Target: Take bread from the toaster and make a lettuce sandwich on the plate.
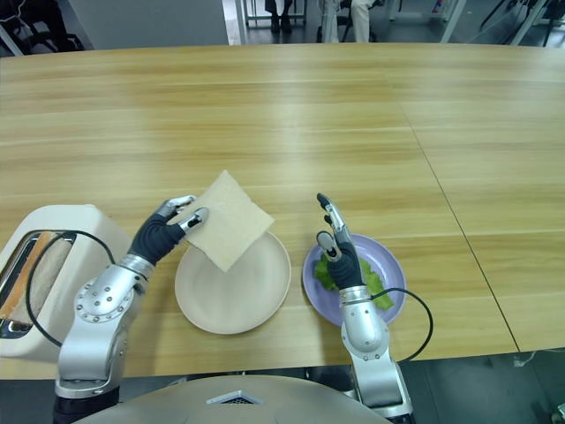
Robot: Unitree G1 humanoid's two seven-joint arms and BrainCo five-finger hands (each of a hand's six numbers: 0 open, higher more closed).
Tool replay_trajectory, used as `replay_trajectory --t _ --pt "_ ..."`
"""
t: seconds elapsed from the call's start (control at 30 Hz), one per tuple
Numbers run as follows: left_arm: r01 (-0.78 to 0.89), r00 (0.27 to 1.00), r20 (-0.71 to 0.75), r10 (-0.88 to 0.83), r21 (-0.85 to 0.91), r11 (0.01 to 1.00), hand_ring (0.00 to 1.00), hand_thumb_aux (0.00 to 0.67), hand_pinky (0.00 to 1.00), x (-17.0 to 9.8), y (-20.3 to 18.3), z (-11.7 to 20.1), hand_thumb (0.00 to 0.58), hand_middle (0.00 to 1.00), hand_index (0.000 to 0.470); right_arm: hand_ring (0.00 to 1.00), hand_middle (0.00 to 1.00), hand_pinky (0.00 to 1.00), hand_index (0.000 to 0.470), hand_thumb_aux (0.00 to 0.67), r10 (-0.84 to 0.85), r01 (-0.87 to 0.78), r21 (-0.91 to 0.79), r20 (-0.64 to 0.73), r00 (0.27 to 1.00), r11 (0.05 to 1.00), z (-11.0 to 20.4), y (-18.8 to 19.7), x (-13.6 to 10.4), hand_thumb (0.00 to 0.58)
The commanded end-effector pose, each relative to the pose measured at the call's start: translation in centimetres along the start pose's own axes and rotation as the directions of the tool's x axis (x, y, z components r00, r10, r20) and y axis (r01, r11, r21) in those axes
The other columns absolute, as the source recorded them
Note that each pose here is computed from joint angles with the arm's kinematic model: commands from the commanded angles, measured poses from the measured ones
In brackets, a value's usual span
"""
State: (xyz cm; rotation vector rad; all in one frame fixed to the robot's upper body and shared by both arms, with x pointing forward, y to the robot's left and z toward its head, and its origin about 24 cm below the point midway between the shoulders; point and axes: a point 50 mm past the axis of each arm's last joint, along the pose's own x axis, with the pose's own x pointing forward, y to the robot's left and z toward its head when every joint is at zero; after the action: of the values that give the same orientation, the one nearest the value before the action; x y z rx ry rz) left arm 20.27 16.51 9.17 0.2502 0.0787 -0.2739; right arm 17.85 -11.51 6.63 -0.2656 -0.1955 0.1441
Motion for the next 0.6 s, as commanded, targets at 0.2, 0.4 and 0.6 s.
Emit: replay_trajectory --t 0.2,0.4,0.6 --pt "0.072 0.993 -0.087 -0.077 -0.068 0.995 1.00 0.670 1.00 0.9 -2.9 -3.8 0.580 1.00 0.460 0.00 0.00 0.00 0.000 0.000 0.052 -0.052 0.003 0.041 0.998 0.999 0.7 0.3 0.3 0.000" --pt "0.098 0.986 -0.135 -0.101 -0.033 0.995 1.00 0.670 1.00 0.3 -3.1 -4.6 0.580 1.00 0.460 0.00 0.00 0.00 0.000 0.000 0.061 -0.061 0.003 0.044 0.997 0.998 0.8 0.0 0.4 0.000" --pt "0.107 0.978 -0.179 -0.106 -0.002 0.994 1.00 0.670 1.00 -0.6 -2.7 -4.9 0.580 1.00 0.460 0.00 0.00 0.00 0.000 0.000 0.048 -0.048 0.009 0.026 0.999 0.999 0.5 -0.3 0.4 0.000"
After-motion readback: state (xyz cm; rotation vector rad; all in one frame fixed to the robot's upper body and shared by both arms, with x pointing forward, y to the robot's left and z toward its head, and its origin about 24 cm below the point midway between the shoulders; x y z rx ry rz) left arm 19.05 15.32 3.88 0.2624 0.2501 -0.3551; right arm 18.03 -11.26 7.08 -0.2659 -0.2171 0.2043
